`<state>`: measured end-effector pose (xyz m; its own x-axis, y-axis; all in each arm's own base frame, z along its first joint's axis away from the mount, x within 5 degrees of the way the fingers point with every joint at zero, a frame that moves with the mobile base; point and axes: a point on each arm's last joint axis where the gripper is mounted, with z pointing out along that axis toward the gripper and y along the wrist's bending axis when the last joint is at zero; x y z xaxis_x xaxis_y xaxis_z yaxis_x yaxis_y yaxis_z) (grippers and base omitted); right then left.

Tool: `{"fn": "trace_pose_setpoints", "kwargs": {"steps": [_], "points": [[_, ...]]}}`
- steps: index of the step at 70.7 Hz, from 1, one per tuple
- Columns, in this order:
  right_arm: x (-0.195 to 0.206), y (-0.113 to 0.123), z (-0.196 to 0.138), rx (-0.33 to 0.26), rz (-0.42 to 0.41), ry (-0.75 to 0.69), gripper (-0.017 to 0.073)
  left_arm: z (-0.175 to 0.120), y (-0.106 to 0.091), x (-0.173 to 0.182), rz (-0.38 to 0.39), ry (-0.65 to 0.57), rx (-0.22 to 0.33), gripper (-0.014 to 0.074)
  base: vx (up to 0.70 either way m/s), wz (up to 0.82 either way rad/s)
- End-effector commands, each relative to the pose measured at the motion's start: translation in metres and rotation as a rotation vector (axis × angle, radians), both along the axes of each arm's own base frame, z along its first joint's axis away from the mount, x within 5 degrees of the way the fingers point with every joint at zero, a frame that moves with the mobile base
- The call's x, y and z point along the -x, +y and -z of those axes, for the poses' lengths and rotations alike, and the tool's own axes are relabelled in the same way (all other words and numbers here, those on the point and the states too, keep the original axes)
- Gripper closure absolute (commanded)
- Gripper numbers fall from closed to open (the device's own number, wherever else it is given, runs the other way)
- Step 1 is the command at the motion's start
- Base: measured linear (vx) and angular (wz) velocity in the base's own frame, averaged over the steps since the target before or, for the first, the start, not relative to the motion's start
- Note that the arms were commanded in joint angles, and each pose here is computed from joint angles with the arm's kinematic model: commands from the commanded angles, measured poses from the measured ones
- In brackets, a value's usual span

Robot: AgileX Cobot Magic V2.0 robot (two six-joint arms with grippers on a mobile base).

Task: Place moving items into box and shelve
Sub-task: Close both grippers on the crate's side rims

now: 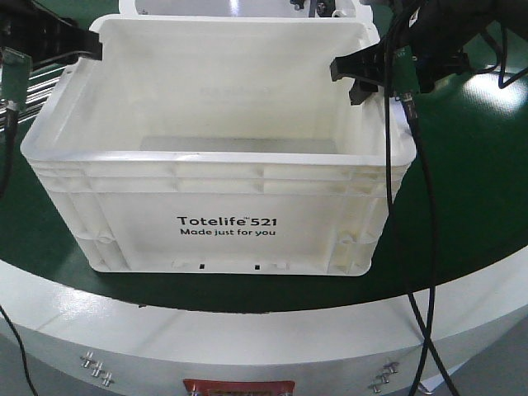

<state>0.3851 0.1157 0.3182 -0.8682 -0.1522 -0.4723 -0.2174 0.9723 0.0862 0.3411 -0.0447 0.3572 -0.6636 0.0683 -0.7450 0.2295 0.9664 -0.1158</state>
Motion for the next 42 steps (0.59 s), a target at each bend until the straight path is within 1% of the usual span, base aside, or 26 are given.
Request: {"fn": "trace_pose_setpoints", "kwargs": {"steps": [1,8,14,21,32,42], "points": [[0.007,-0.001,-0.032,-0.046,0.007,-0.106,0.0571,-0.022,0.001,0.003,-0.037,-0.078,0.017,0.0111,0.0,0.0],[0.007,-0.001,-0.031,-0.044,0.007,-0.101,0.0571,-0.019,0.004,0.002,-0.079,-0.061,0.006,0.0111,0.0,0.0],[0.007,-0.001,-0.031,-0.044,0.007,-0.1,0.0571,-0.016,0.005,0.003,-0.103,-0.026,0.022,0.0111,0.0,0.0],[0.007,-0.001,-0.031,-0.044,0.007,-0.1,0.0571,-0.012,0.004,0.004,-0.102,0.016,0.023,0.0111,0.0,0.0],[0.007,-0.001,-0.031,-0.047,0.007,-0.1,0.0571,-0.008,0.003,0.004,-0.096,0.052,0.028,0.0111,0.0,0.0],[0.007,-0.001,-0.031,-0.047,0.007,-0.099,0.0571,-0.001,0.0,0.002,-0.091,0.097,0.059,0.0111,0.0,0.0]]}}
